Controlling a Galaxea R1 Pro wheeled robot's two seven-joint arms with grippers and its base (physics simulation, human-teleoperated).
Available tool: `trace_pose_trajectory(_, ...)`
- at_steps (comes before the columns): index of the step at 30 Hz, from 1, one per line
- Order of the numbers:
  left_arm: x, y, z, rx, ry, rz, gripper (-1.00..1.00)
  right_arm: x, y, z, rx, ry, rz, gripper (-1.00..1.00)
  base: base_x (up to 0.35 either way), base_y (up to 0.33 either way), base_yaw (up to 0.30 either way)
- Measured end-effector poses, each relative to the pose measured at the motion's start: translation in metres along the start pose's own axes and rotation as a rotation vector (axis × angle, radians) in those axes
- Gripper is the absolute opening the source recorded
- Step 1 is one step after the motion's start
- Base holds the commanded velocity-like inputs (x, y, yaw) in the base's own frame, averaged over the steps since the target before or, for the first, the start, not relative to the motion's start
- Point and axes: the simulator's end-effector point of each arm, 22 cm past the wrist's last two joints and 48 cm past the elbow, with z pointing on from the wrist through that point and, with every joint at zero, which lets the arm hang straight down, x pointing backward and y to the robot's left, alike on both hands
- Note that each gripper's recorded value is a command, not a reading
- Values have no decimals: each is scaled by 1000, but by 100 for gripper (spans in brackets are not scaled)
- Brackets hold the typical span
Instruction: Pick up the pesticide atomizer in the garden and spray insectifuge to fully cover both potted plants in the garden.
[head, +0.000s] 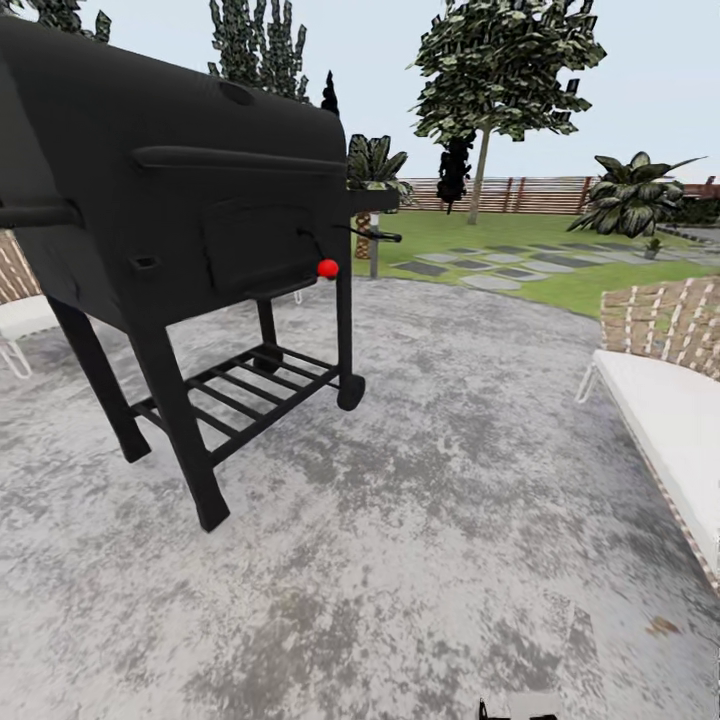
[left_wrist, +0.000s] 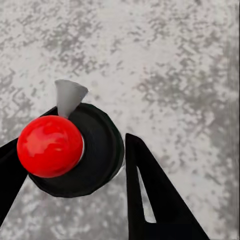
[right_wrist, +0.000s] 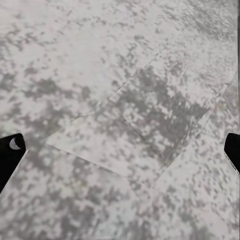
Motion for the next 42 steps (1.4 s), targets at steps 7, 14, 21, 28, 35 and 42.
trace_pose_trajectory(7,0,0,0,1,-1,2,-100,0,0,0,0,-1,0,100,316,-70,-266)
trace_pose_trajectory(14,0,0,0,1,0,3,-100,0,0,0,0,-1,0,100,283,-163,-266)
trace_pose_trajectory(21,0,0,0,2,1,2,-100,0,0,0,0,0,0,100,92,-52,-266)
trace_pose_trajectory(28,0,-1,0,2,1,2,-100,0,0,0,0,1,0,100,5,-1,-266)
trace_pose_trajectory(35,0,0,0,1,0,3,-100,0,0,0,0,0,0,100,244,0,-266)
trace_pose_trajectory(42,0,1,0,0,0,3,-100,0,0,0,0,0,0,100,336,0,-266)
